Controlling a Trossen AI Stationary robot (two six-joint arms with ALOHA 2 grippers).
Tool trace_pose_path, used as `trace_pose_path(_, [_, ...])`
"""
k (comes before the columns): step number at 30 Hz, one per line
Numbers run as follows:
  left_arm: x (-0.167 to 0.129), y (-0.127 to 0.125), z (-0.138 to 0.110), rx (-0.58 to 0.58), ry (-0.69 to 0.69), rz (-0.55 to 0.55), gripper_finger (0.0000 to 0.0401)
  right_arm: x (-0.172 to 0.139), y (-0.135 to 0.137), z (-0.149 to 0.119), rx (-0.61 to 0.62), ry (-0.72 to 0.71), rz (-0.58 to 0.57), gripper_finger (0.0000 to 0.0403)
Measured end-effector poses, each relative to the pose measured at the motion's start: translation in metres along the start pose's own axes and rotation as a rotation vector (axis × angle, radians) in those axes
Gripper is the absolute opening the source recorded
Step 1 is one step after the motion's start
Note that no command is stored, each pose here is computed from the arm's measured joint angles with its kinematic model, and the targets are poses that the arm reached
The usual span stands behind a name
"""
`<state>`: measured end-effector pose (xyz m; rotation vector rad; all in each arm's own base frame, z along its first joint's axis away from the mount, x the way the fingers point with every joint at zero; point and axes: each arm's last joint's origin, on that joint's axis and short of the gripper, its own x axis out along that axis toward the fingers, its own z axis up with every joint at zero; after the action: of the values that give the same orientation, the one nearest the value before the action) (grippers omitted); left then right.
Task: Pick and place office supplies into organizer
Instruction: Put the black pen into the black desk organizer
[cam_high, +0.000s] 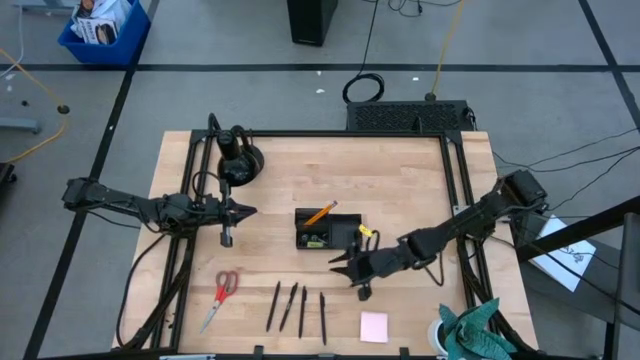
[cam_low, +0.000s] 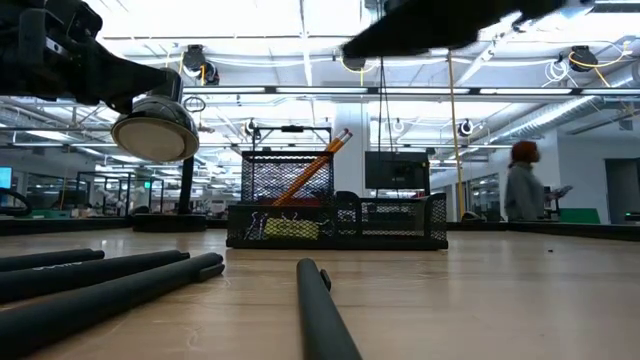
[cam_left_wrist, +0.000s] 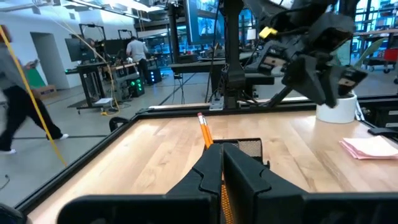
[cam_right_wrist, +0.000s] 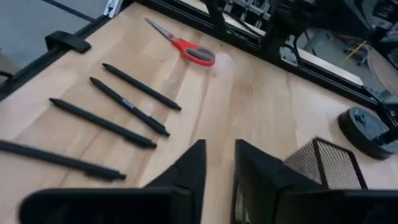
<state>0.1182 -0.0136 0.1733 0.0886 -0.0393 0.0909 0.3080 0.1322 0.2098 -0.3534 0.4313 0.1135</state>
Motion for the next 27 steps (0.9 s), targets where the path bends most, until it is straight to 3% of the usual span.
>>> trace_pose_path(5, [0.000, 0.000, -0.001, -0.089, 0.006, -0.001, 0.0021, -0.027, -0.004, -0.024, 0.037, -0.108, 0.043, 0.0007])
trace_pose_path(11, [0.000, -0.001, -0.008, -0.094, 0.077, -0.004, 0.0021, -0.058, -0.022, -0.062, 0.130, -0.258, -0.014, 0.0007])
trace_pose_path(18, [-0.001, 0.000, -0.010, -0.204, 0.095, 0.057, 0.0021, -0.073, -0.049, -0.119, 0.177, -0.266, -0.149, 0.0002])
trace_pose_path(27, [-0.003, -0.034, -0.009, -0.316, 0.138, -0.099, 0.0021, -0.080, -0.059, -0.148, 0.311, -0.254, -0.018, 0.0001])
